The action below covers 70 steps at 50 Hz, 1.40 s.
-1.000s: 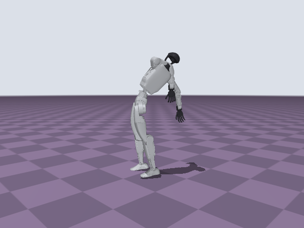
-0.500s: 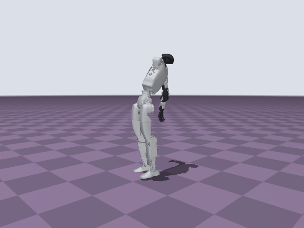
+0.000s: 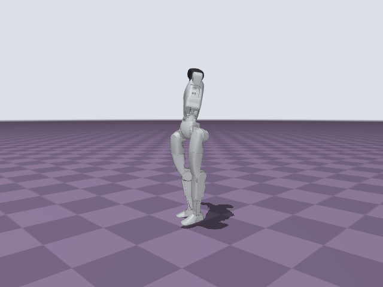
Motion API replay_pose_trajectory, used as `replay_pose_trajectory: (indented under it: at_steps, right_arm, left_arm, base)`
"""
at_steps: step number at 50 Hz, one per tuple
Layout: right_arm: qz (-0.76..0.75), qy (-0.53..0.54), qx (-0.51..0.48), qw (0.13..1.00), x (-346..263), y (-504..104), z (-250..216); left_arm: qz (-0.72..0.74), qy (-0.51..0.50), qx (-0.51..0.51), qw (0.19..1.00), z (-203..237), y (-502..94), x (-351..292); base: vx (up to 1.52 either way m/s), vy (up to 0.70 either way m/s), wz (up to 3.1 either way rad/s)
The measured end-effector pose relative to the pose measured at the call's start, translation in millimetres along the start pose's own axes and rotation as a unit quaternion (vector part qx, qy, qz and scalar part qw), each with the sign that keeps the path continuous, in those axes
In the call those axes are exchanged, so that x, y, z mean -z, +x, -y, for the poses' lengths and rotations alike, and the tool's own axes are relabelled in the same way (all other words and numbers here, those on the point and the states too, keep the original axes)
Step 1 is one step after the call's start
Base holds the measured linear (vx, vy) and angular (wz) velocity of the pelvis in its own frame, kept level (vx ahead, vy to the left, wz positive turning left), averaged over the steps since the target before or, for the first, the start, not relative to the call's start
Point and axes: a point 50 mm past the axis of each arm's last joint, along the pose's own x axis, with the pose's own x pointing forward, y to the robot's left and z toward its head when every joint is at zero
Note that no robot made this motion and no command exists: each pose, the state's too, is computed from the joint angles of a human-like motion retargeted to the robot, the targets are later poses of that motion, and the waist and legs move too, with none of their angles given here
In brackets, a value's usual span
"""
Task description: Upper body actions
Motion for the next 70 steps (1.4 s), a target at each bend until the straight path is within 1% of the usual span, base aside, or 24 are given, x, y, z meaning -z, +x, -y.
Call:
replay_pose_trajectory:
  at_steps: [7, 16, 34, 40, 45, 52, 57, 70]
  right_arm:
    - [0.014, -0.008, 0.009, 1.0, -6, 0, 2]
    - [-0.003, -0.005, 0.005, 1.0, 0, 0, 0]
    - [0.051, -0.046, 0.007, 0.998, -27, 0, 7]
    - [0.069, -0.053, 0.017, 0.996, -36, -1, 9]
    - [0.048, -0.037, 0.021, 0.998, -28, 0, 9]
    - [-0.013, 0.003, 0.013, 1.0, -2, 0, 3]
    - [-0.045, 0.01, 0.005, 0.999, 12, -1, -1]
    - [-0.03, 0.022, -0.01, 0.999, 12, -1, -3]
  left_arm:
    - [-0.002, 0.001, -0.005, 1.0, 0, 0, 0]
    - [-0.007, -0.004, 0.002, 1.0, 1, 0, 2]
    - [-0.056, 0.031, 0.044, 0.997, 10, -4, 25]
    - [-0.06, 0.064, 0.047, 0.995, 10, -4, 27]
    - [-0.029, 0.083, 0.033, 0.996, 6, -2, 14]
    - [0.013, 0.069, 0.026, 0.997, 2, 0, -5]
    - [0.038, 0.073, 0.034, 0.996, 1, 1, -14]
    - [0.028, 0.097, 0.082, 0.992, 8, -1, -6]
  base:
    - [-0.12, -0.05, -0.45]
    - [-0.27, 0.05, -0.98]
    - [-0.24, 0.29, -1.87]
    - [-0.07, 0.3, -1.92]
    - [0.02, 0.2, -1.51]
    - [0.0, 0.1, -0.89]
    - [-0.02, 0.02, -0.39]
    - [-0.03, -0.1, 0.38]
